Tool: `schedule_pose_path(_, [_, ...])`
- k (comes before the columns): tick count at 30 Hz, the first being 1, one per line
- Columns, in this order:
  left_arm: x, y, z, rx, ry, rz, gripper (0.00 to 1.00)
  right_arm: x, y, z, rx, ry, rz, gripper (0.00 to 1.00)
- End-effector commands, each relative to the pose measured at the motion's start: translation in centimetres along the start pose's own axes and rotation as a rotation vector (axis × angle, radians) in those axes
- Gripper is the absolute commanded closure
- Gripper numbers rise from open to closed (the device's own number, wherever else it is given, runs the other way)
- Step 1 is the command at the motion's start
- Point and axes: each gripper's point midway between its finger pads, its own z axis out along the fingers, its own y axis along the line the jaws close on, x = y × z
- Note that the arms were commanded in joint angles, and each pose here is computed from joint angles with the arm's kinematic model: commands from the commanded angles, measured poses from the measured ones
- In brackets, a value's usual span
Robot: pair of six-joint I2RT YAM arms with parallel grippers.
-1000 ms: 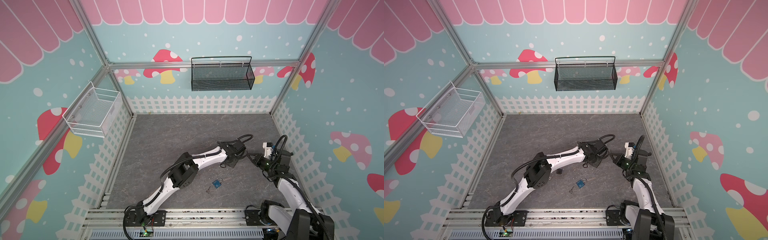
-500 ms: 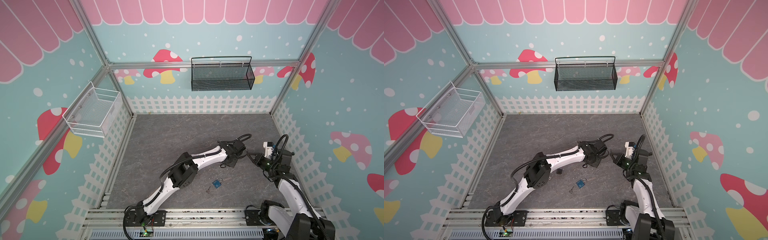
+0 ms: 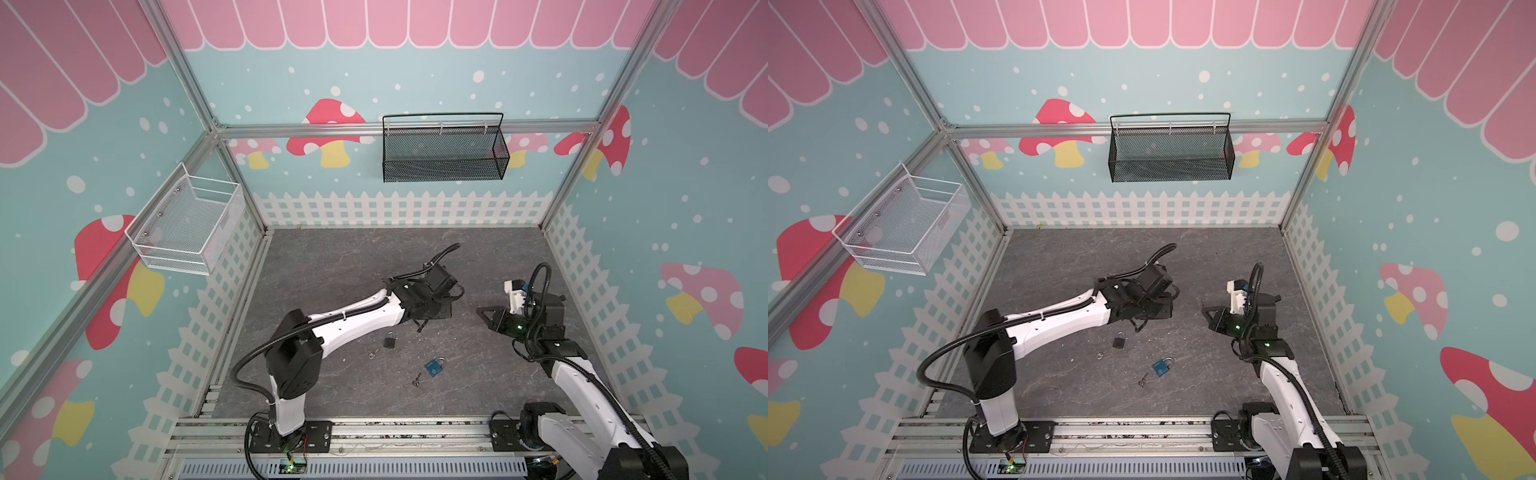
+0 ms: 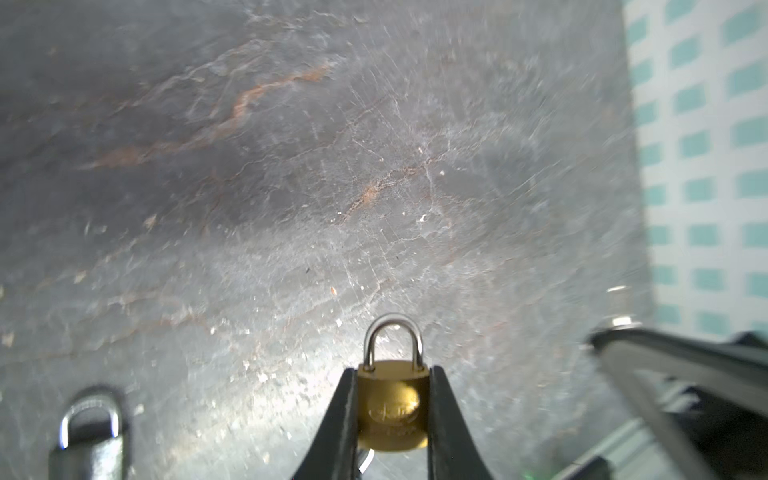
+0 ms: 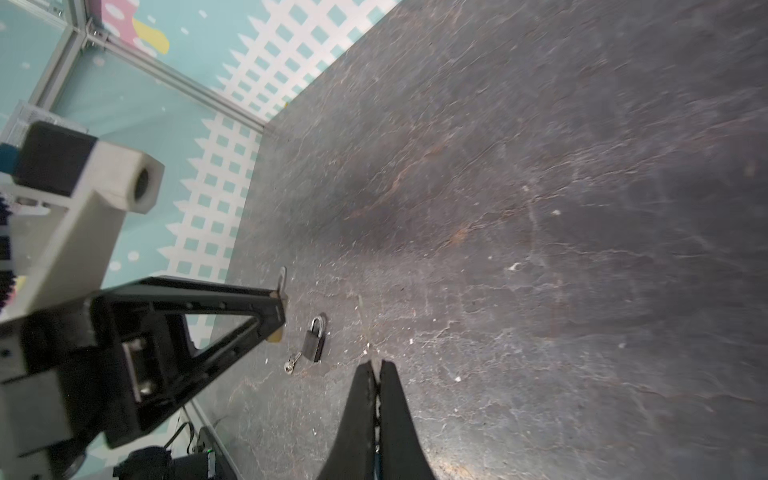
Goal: Unlock with the key
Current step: 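Lift the brass padlock with the left gripper while the right gripper moves toward it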
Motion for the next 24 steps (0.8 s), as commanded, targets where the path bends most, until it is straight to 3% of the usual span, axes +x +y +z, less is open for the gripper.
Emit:
schedule_pose_path(1, [-1.0,-1.1,-1.2,0.113,-0.085,-0.216,1.00,1.1,1.1,0.5,-0.017,-0.003,0.016,1.00])
schedule_pose_path(11, [-1.0,1.2,-2.5,0.088,-0.137,-0.353,1.00,6.0,5.4,2.2,-0.114,0.034,0.051,1.00])
schedule_pose_path(24, [-0.8,2.0,-2.4,0.009,-0.170,-0.296,1.00,7.1,8.3,4.3,-0.129,0.028,0.067,1.00])
